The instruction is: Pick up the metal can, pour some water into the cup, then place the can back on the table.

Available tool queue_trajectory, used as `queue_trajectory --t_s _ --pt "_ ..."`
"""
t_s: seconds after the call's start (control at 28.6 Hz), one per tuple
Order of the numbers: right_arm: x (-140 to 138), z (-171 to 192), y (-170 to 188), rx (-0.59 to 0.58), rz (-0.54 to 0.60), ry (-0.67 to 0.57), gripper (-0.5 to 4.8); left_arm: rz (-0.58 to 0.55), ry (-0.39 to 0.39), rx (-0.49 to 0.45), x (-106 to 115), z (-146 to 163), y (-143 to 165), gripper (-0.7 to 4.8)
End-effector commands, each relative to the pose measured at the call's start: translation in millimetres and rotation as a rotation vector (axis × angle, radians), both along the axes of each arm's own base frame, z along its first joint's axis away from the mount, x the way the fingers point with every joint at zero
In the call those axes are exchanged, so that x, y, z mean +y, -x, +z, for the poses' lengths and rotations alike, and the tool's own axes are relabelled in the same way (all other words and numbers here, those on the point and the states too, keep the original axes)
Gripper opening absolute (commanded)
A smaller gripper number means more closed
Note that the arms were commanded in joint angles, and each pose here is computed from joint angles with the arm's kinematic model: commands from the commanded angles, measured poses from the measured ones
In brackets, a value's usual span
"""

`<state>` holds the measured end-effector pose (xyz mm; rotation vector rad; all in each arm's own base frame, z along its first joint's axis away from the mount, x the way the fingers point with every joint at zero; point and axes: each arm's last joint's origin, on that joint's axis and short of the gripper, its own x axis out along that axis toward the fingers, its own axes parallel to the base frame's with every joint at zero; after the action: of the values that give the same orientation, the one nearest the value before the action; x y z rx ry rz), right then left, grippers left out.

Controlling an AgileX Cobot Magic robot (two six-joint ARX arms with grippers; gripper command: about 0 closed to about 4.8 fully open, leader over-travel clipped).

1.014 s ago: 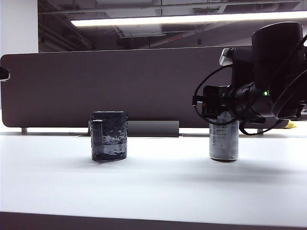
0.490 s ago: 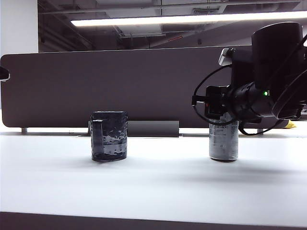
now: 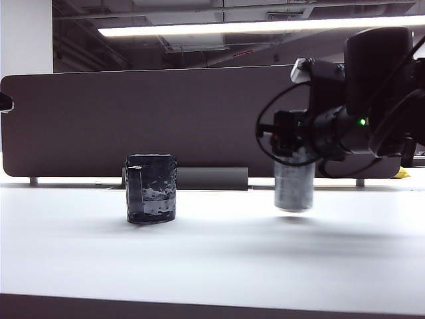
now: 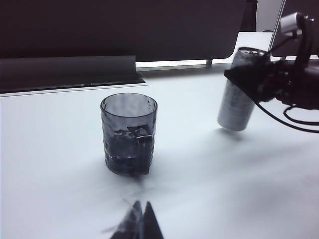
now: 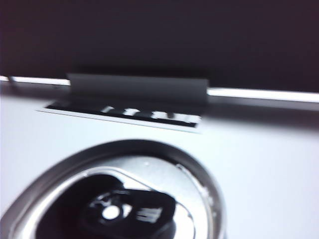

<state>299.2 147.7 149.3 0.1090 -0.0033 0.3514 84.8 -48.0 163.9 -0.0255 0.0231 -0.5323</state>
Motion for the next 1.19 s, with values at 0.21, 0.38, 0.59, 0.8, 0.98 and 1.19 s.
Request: queue_trajectory --t_s 0.21,0.38,0.59,0.8,0.98,1.19 --pt "24 32 -24 -0.063 0.173 0.041 2.11 -0.002 0.003 -0.014 0 2 0 -0.05" --pt "49 54 -37 -0.082 0.257 0.147 2.11 -0.002 0.003 -0.014 0 2 0 -0.05" --pt "75 80 -45 -0.12 0.325 0.27 2.11 -0.002 0.003 -0.014 0 2 0 -0.05" --pt "93 92 -44 -0.159 0.371 0.369 2.11 -0.002 0.003 -0.014 0 2 0 -0.05" --pt "101 89 -42 -0.183 0.394 0.428 2.11 -0.002 0.003 -0.014 0 2 0 -0.05" --pt "114 78 -37 -0.194 0.417 0.515 2.11 -0.002 0.003 -0.013 0 2 0 -0.05"
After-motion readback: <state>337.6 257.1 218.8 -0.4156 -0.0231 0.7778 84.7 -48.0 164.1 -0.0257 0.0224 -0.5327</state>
